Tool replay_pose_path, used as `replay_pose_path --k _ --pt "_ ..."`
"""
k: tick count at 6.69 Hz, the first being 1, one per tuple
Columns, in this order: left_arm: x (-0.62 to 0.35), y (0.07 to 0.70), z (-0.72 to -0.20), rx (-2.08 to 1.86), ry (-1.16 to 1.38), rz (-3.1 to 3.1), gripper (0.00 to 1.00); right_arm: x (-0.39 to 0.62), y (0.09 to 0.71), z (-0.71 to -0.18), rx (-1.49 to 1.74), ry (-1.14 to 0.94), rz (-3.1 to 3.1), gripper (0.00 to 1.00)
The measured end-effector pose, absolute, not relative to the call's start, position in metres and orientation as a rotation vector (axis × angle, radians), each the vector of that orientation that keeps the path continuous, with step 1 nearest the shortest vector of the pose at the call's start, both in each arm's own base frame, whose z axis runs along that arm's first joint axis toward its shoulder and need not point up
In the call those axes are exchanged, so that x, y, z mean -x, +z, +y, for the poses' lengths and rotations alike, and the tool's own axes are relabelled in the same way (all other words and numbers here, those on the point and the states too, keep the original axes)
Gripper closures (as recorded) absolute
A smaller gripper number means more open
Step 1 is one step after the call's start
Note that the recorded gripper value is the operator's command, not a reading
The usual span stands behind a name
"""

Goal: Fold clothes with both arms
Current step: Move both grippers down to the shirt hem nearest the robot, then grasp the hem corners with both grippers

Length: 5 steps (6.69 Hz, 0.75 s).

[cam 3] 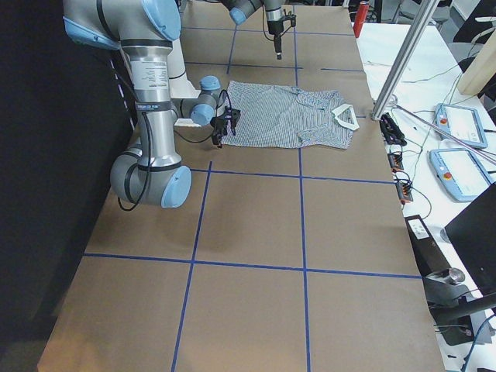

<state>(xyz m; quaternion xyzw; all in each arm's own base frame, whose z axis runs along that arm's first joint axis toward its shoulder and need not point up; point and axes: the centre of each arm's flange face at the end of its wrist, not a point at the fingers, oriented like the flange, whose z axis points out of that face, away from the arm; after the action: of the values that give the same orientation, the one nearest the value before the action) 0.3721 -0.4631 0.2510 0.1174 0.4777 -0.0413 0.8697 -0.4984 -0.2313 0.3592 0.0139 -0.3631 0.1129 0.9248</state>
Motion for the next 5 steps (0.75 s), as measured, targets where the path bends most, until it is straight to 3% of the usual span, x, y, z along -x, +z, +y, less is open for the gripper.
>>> replay_pose_path --k 1,5 --pt "-0.3725 0.2513 -0.4631 -0.245 -0.086 0.999 0.00 0.4987 0.3591 -0.2304 -0.018 0.228 -0.745 1.00" --pt "-0.3753 0.2505 -0.4614 -0.240 -0.081 1.001 0.00 0.4956 0.3607 -0.2285 0.006 0.220 -0.741 1.00"
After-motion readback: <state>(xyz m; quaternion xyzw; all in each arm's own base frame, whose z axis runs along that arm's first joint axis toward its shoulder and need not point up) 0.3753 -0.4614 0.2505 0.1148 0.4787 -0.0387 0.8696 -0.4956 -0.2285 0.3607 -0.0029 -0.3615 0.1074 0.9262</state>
